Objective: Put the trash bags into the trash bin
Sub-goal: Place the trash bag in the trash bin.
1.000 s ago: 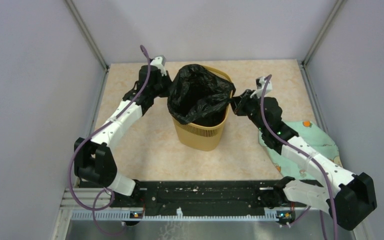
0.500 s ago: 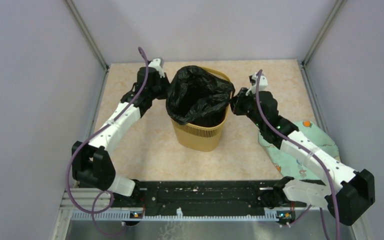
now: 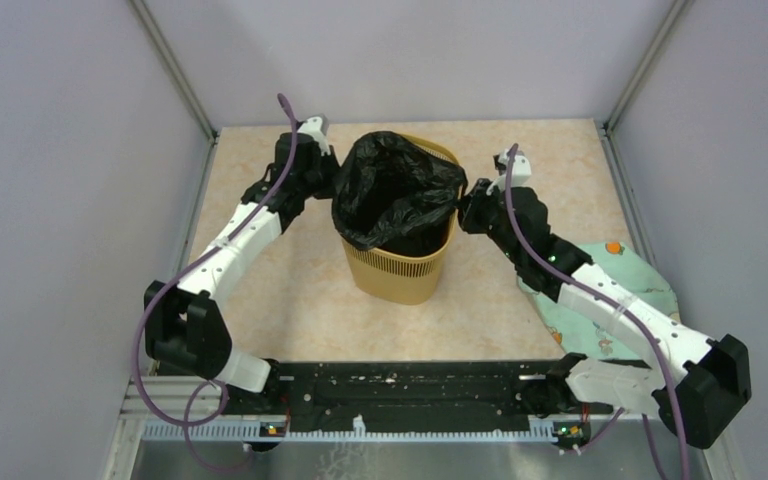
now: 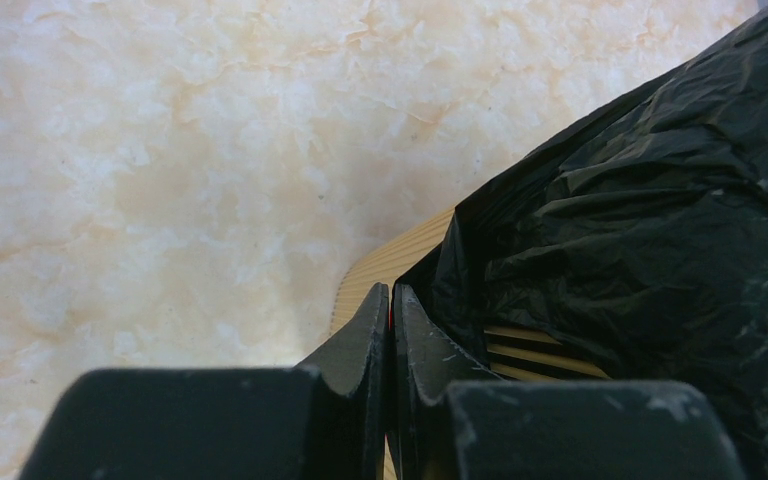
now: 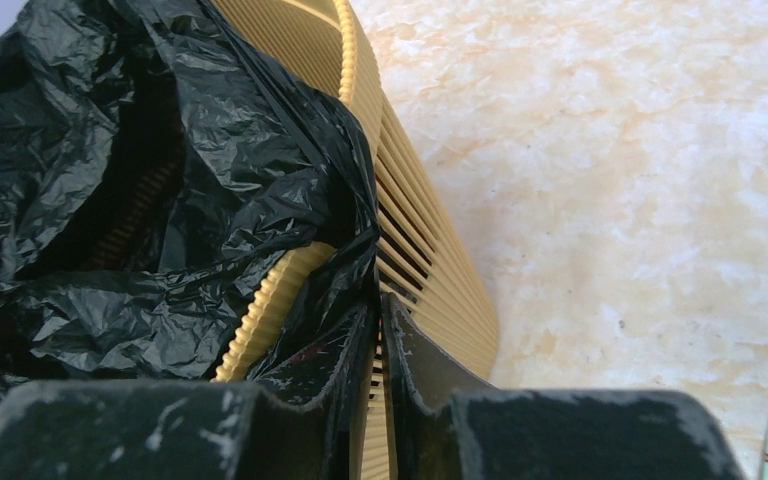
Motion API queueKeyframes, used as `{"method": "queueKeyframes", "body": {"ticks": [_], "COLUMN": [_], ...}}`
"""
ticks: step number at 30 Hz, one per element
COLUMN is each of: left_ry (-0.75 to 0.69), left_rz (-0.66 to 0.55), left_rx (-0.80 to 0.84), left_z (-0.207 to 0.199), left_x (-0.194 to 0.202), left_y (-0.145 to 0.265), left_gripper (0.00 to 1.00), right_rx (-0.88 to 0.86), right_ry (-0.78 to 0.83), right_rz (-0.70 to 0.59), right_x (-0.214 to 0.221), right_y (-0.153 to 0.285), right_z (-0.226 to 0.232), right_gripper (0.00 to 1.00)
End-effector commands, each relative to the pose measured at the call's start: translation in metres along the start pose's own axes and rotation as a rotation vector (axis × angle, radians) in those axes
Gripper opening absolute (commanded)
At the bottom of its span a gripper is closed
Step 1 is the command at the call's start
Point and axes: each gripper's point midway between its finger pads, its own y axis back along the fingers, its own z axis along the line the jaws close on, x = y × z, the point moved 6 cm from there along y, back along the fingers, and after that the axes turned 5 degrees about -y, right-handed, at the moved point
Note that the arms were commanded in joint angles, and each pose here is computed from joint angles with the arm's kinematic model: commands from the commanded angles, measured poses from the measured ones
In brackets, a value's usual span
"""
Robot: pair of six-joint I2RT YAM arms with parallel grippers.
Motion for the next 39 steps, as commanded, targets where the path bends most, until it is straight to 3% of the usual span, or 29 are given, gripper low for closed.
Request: {"method": "queueKeyframes", "body": {"ticks": [1, 7, 14, 19, 26, 39], "left_ry": [-0.001, -0.009, -0.011, -0.017, -0.025, -0.016], "left_rz": [0.167, 0.136, 0.136, 0.124, 0.126, 0.056], "left_rx": [0.109, 0.117, 0.109, 0.119, 0.134, 0.110], "left_z": [-0.022, -0.023, -0.021, -0.023, -0.022, -0.009], "left_x": [0.042, 0.037, 0.020, 0.003, -0.010, -0.017], "left_y": [-0.011, -0.013, -0.031, -0.047, -0.054, -0.025], "left_gripper": [0.09, 0.10, 0.11, 0.13, 0.16, 0.18], "right_rx": [-0.096, -0.164, -0.335, -0.322, -0.217, -0.118], "right_ry": [-0.024, -0.028, -0.052, -0.081, -0.040, 0.044], "right_rz": [0.306, 0.314, 0.343, 0.314, 0.262, 0.215], "right_x": [0.052, 0.038, 0.059, 0.063, 0.046, 0.014], "right_y": [0.013, 0.026, 0.031, 0.016, 0.023, 0.049], "right_z": [-0.009, 0.001, 0.059, 0.074, 0.062, 0.050], "right_gripper": [0.14, 0.15, 0.18, 0.19, 0.33, 0.63]}}
